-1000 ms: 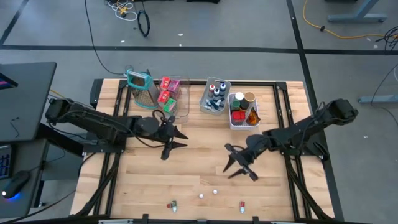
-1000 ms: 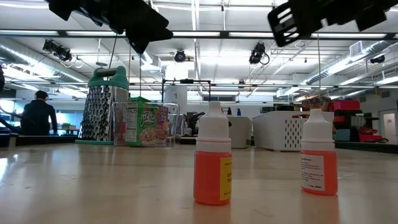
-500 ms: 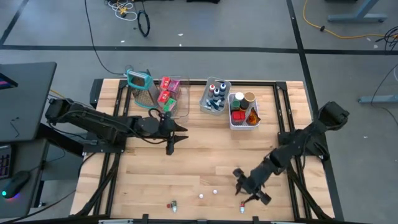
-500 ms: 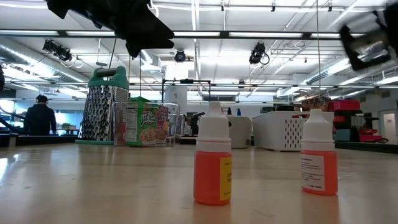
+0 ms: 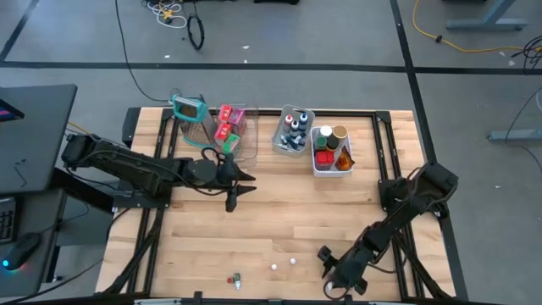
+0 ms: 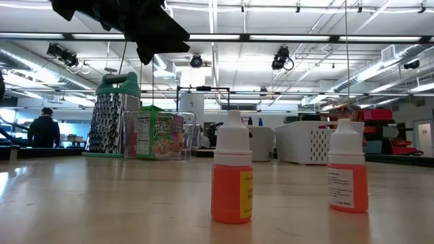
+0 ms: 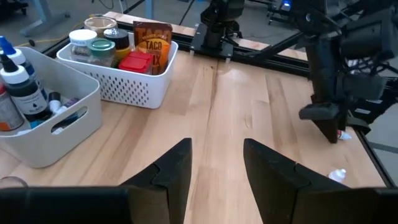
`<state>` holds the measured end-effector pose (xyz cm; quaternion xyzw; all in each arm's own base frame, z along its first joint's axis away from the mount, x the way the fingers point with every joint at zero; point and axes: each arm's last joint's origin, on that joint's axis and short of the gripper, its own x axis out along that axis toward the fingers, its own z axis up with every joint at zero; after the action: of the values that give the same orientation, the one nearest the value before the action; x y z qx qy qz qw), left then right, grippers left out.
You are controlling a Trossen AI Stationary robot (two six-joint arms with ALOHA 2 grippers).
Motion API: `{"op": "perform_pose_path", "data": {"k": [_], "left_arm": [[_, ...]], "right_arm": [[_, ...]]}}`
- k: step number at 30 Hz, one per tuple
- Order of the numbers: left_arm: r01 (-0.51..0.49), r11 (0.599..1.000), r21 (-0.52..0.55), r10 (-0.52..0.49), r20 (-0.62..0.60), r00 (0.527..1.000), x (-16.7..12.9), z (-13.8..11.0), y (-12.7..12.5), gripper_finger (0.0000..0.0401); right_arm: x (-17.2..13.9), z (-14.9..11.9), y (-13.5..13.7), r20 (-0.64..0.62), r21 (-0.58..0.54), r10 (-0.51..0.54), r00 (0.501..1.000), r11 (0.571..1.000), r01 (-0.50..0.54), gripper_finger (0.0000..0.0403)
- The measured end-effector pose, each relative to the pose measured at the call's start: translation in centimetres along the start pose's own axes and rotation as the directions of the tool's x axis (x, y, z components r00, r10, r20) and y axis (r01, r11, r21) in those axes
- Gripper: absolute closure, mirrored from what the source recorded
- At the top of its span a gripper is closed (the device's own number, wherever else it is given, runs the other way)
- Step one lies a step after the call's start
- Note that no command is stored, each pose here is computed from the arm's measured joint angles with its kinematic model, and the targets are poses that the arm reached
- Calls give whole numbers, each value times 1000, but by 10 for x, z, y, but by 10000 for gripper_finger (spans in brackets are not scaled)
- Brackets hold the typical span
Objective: Pick & Place Kitchen Items
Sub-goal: Put the small red food coloring bottle into the gray bin
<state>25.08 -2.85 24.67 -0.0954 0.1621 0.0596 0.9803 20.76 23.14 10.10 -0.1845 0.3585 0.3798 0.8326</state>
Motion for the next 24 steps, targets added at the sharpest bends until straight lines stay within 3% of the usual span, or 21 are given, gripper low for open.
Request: {"op": "perform_pose_path", "data": {"k": [6,15,24], "left_arm": [[-1,1000,5,1,2,1000,0,0,0,248],[-4,1000,7,4,3,1000,0,0,0,248],[-8,1000,7,8,5,1000,0,0,0,248]], "right_arm": [[6,1,-1,16,-22,3,1000,1000,-3,195],[7,1,-9,34,29,9,999,1000,-10,276],[3,-2,-47,29,203,-83,996,976,76,326]]}}
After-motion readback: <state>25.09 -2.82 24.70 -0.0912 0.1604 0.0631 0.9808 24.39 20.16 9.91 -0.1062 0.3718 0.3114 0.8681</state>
